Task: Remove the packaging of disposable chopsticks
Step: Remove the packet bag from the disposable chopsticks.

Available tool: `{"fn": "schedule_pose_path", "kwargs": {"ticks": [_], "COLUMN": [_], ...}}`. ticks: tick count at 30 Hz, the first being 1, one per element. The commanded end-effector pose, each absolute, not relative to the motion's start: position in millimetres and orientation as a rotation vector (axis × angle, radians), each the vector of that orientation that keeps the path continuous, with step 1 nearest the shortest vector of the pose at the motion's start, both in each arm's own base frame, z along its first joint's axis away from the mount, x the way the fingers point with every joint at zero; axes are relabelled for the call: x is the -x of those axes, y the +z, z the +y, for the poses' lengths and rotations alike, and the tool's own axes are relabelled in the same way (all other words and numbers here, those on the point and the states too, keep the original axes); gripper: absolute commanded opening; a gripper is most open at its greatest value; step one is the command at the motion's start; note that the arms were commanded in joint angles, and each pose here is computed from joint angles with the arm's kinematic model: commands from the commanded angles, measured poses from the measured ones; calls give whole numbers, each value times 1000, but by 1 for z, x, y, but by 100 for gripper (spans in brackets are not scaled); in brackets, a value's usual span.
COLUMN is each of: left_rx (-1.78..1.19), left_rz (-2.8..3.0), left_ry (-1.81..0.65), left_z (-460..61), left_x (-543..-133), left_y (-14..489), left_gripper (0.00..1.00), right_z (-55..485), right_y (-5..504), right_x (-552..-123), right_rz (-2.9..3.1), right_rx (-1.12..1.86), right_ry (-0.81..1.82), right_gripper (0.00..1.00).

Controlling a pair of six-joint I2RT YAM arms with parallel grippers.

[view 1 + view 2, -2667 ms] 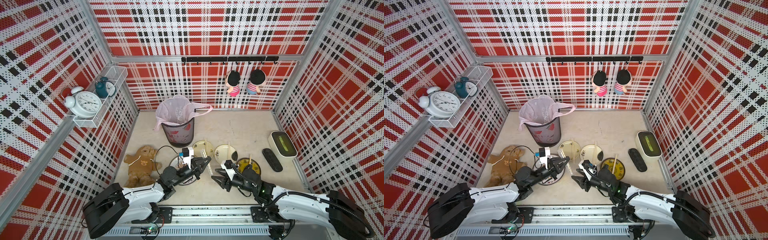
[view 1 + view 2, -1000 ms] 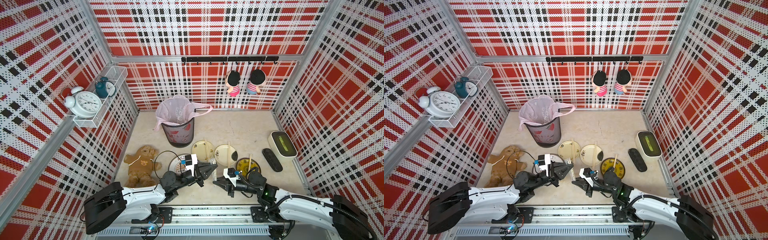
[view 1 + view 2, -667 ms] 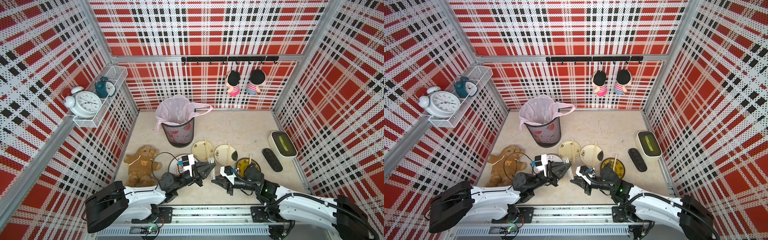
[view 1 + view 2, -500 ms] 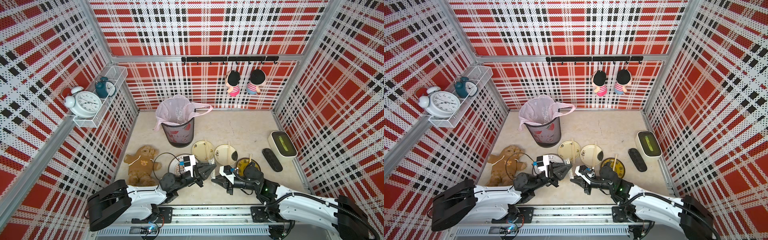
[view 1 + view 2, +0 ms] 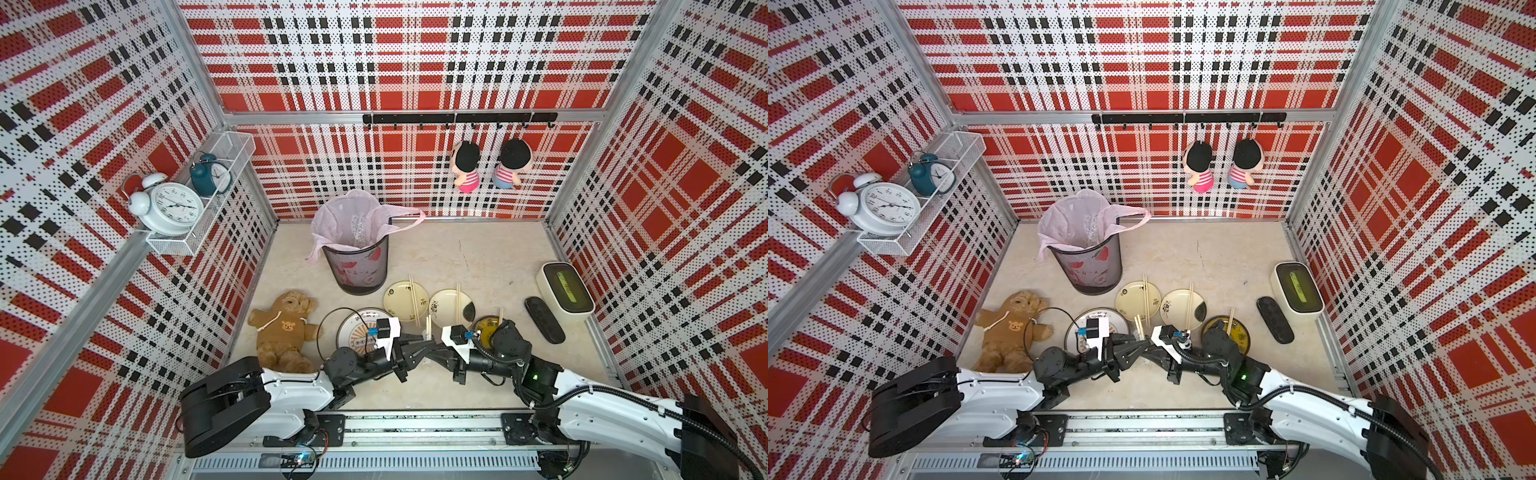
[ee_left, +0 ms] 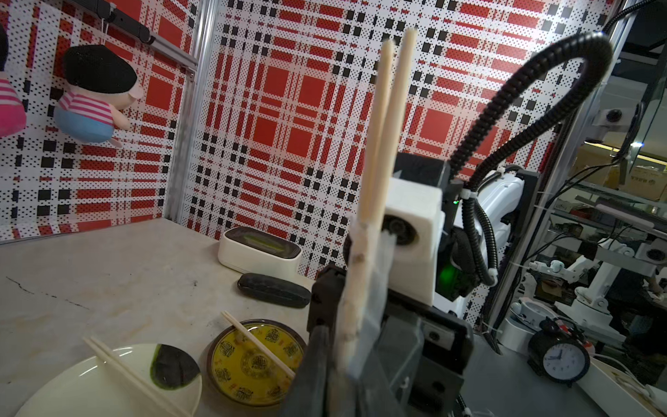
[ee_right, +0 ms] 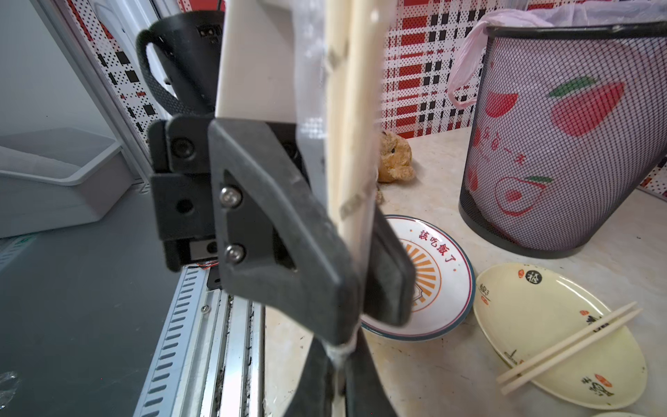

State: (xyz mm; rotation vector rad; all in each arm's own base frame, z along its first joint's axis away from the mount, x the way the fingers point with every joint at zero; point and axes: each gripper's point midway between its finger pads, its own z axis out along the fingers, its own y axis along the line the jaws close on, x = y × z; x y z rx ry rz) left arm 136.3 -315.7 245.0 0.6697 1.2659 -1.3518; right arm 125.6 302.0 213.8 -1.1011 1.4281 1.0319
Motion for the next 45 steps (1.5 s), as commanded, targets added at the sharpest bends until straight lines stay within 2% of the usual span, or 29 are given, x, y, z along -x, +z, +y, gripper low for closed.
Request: {"fn": "schedule_pose_path", "kwargs": {"ticks": [1, 5, 15, 18, 22, 26, 29, 34, 35, 38, 42, 45], "left_rx": [-763, -769, -774, -783, -776, -772, -766, -770, -774, -780, -761, -753], "left_rz": [1547, 1510, 1406, 1368, 1310, 1259, 1226, 1262, 1272, 1309, 1369, 1391], "left_ry": [-1302, -1322, -1334, -1331, -1303, -1274, -1257, -1254, -1257, -1260, -1259, -1261], "left_z": [-322, -323, -333, -336, -337, -336, -333, -333, -333, -334, -329, -326], "left_x": [-135, -132, -141, -142, -147, -149, -149, -150, -149, -148, -148, -148], "left_y": [173, 184, 232, 250, 277, 301, 314, 300, 296, 282, 257, 246], "left_gripper": [15, 16, 34, 48, 61, 65, 60, 21, 17, 16, 19, 12], "right_z": [297, 297, 294, 295, 297, 299, 299, 297, 297, 297, 296, 298], "right_y": [308, 293, 249, 240, 228, 222, 219, 223, 225, 234, 248, 253], "right_x": [-121, -125, -131, -130, -130, -131, -130, -128, -128, -125, -123, -123], "right_rz": [1075, 1123, 1266, 1299, 1335, 1358, 1361, 1346, 1340, 1311, 1273, 1266], "right_rx": [995, 992, 993, 996, 1009, 1017, 1021, 1011, 1010, 1008, 1001, 1003], "right_ry": [1025, 1017, 1006, 1019, 1032, 1036, 1044, 1049, 1052, 1065, 1081, 1082], "right_gripper": [0, 0, 0, 0, 0, 0, 0, 0, 0, 0, 0, 0]}}
